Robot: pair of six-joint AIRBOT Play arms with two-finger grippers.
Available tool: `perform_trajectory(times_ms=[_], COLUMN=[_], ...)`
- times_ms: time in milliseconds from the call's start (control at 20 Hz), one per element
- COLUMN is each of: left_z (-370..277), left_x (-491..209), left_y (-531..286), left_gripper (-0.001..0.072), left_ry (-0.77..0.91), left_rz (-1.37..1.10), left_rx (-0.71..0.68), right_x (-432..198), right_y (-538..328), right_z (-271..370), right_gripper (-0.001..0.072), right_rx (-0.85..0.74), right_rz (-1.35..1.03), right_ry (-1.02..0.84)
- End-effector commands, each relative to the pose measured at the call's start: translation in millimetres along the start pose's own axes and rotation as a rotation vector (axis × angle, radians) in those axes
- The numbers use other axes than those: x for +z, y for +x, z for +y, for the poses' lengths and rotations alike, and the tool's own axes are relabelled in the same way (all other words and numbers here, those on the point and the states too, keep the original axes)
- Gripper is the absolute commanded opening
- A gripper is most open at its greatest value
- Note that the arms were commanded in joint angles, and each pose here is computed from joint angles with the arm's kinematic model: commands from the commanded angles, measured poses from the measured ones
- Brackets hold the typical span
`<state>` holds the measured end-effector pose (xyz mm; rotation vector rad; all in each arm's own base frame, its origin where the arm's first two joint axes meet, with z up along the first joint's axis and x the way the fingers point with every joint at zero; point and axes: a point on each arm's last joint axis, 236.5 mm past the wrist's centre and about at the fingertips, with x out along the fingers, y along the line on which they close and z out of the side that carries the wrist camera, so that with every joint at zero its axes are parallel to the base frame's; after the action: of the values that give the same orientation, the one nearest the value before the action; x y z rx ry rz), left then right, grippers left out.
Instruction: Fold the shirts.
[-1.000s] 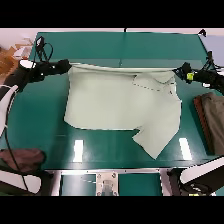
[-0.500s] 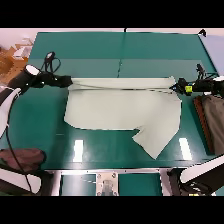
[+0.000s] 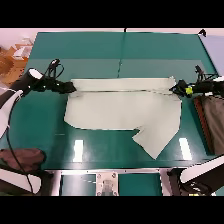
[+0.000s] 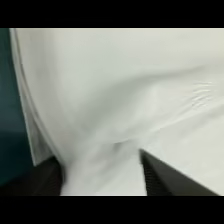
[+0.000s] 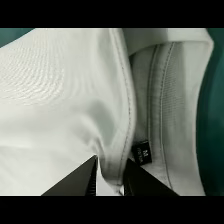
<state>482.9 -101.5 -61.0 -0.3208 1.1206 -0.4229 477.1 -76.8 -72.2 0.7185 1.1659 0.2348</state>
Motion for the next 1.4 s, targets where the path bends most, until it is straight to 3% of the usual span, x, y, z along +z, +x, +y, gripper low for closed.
perform_trajectory(times_ms=[0,250,550,600,650,750,1000,1350], left_z=[-7,12,-22,-26,-30,-41,-65,-68], left_x=[-23,-92,-170,-180,-191,-211,-217,-190], left_y=[-28,-95,-109,-106,-101,-87,-44,-24], left_gripper=[0.0553,0.0533,0.0536,0.0536,0.0537,0.0536,0.0536,0.0535], left_ry=[-0.093,-0.343,-0.407,-0.409,-0.397,-0.370,-0.365,-0.403], left_rz=[0.163,0.469,0.373,0.343,0.332,0.337,0.251,0.081], left_rx=[-0.055,-0.070,-0.058,-0.051,-0.041,-0.027,-0.001,0.040], right_x=[-10,-70,-209,-230,-249,-276,-292,-297], right_y=[-33,-89,-118,-118,-114,-104,-53,-30], right_z=[-5,-18,-50,-51,-50,-46,-24,-26], right_gripper=[0.0233,0.0228,0.0232,0.0248,0.0321,0.0334,0.0362,0.0408], right_rx=[-0.054,-0.140,-0.308,-0.322,-0.321,-0.320,-0.163,-0.182], right_rz=[0.068,0.123,0.114,0.113,0.111,0.114,0.054,0.034], right_ry=[0.046,0.167,0.510,0.562,0.590,0.607,0.652,0.622])
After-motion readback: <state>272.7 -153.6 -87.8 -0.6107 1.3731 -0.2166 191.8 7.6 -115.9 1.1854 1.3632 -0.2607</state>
